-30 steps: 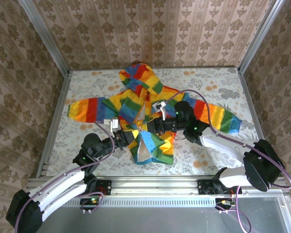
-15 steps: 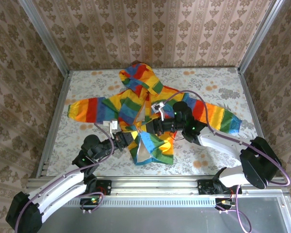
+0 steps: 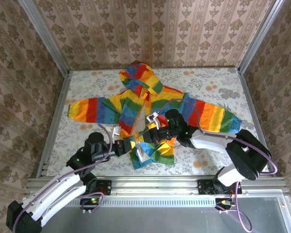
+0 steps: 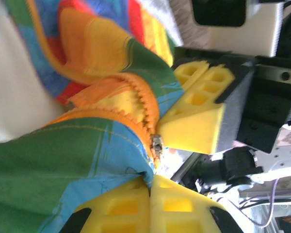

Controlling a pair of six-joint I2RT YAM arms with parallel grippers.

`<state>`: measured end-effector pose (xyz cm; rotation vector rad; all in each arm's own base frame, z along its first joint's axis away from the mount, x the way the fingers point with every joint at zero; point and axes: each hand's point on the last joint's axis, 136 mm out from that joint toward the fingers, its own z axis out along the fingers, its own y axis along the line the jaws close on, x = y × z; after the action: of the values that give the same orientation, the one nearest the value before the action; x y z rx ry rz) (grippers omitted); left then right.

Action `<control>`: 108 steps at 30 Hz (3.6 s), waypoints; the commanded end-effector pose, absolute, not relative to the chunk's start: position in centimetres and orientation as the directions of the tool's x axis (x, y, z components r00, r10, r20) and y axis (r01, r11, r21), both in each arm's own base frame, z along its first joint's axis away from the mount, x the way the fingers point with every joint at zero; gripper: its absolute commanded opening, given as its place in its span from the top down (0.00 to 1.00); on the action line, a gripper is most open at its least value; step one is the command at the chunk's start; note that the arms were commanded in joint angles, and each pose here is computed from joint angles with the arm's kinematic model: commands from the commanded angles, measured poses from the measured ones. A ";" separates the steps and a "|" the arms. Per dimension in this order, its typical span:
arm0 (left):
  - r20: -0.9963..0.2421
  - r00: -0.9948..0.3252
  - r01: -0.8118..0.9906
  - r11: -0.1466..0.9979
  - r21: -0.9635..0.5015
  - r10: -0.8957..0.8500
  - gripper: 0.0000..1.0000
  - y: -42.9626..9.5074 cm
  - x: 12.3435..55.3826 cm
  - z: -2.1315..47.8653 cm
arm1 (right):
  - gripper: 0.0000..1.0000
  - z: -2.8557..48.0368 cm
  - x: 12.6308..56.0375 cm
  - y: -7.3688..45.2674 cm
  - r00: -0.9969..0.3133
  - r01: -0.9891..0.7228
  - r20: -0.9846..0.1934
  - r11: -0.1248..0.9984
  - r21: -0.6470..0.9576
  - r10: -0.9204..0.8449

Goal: Zip up the jacket

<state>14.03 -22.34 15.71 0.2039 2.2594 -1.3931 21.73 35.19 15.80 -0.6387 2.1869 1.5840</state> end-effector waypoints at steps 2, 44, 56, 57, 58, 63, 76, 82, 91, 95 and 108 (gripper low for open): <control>-0.327 -0.945 0.268 0.595 -0.757 0.009 1.00 -20.4 11.0 12.9 | 0.68 13.8 23.0 34.2 -0.823 -0.561 -0.553 0.347 0.751 -0.133; -0.240 -0.958 0.284 0.643 -0.711 0.158 1.00 -22.3 11.3 15.3 | 0.49 14.5 15.4 36.7 -0.306 -0.918 -0.742 0.390 0.065 -0.596; -0.247 -0.951 0.306 0.659 -0.687 0.185 1.00 -22.3 11.1 15.3 | 0.67 12.7 15.9 37.2 -0.305 -0.919 -0.701 0.393 0.039 -0.644; -0.247 -0.951 0.308 0.661 -0.684 0.188 1.00 -22.3 11.1 15.3 | 0.70 12.7 16.0 37.0 -0.305 -0.917 -0.703 0.399 0.034 -0.643; -0.246 -0.950 0.310 0.663 -0.682 0.191 1.00 -22.2 11.0 15.3 | 0.72 12.5 16.2 36.8 -0.305 -0.913 -0.702 0.407 0.023 -0.643; -0.248 -0.948 0.316 0.663 -0.679 0.198 1.00 -22.1 10.9 15.4 | 0.81 12.1 16.5 35.8 -0.297 -0.903 -0.703 0.430 -0.014 -0.646; -0.256 -0.944 0.330 0.654 -0.681 0.209 1.00 -22.2 10.7 15.7 | 0.81 12.0 16.7 36.0 -0.287 -0.905 -0.710 0.424 -0.019 -0.643; -0.257 -0.942 0.335 0.650 -0.683 0.216 1.00 -22.2 10.6 15.7 | 0.77 12.4 17.0 36.7 -0.268 -0.909 -0.721 0.415 -0.029 -0.638; -0.250 -0.942 0.335 0.653 -0.679 0.223 1.00 -22.1 10.3 15.5 | 0.91 13.0 18.4 37.0 -0.258 -0.886 -0.732 0.456 -0.080 -0.630; -0.256 -0.941 0.338 0.651 -0.680 0.221 1.00 -22.0 10.3 15.6 | 0.86 12.9 18.2 37.3 -0.236 -0.899 -0.733 0.430 -0.085 -0.638; -0.243 -0.943 0.333 0.668 -0.666 0.228 1.00 -21.6 10.1 15.2 | 1.00 13.0 18.7 37.9 -0.238 -0.900 -0.716 0.426 -0.091 -0.656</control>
<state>10.85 -21.94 14.45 0.4109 2.7377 -1.1389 17.81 37.27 11.76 -1.3556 1.9945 0.4590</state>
